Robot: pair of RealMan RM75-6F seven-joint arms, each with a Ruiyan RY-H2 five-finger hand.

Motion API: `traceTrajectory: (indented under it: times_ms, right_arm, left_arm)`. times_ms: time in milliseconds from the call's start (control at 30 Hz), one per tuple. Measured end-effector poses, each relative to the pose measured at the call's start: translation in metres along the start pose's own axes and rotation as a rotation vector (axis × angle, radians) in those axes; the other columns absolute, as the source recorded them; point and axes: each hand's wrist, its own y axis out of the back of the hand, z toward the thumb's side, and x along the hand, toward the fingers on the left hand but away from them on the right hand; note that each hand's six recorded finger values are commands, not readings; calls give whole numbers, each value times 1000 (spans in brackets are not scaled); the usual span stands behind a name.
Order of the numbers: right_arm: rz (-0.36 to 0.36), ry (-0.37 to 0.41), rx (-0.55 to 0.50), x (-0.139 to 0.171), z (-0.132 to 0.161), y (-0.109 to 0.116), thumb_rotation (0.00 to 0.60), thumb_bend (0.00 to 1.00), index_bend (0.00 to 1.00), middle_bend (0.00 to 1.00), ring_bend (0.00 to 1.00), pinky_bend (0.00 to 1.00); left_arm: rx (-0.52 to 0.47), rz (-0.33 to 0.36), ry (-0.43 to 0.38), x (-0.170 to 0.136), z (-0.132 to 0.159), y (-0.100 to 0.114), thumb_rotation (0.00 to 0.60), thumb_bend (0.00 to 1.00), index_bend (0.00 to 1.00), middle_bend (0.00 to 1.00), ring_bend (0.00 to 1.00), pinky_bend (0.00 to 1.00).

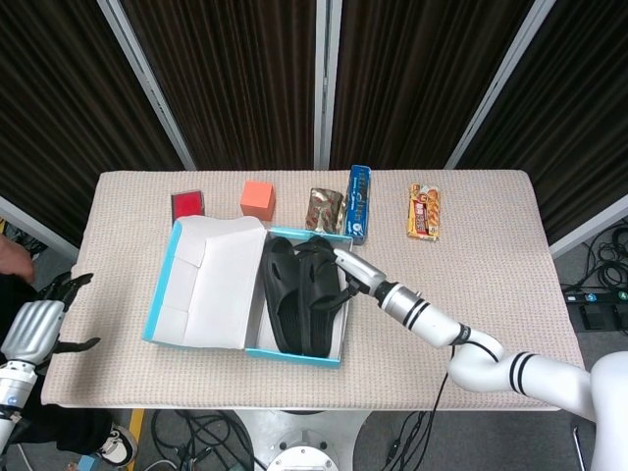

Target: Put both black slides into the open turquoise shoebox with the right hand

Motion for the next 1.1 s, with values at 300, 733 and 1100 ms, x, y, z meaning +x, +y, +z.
traceTrajectory:
  times_ms: [300, 733, 1100]
  right_arm:
    - [21, -42, -5, -12, -18, -8, 600, 0, 124, 187, 40, 309]
    - [16, -62, -26, -13, -29, -8, 600, 0, 123, 187, 48, 309]
    - [-28, 23, -40, -1, -5, 12, 600, 0, 123, 188, 49, 309]
  left_arm:
    - [-2, 1, 6, -2, -3, 1, 600, 0, 96, 155, 41, 182]
    - [0, -2, 6, -3, -3, -1, 600, 0, 96, 155, 41, 182]
    - [2, 2, 0, -2, -1, 1, 600, 0, 96, 155, 41, 182]
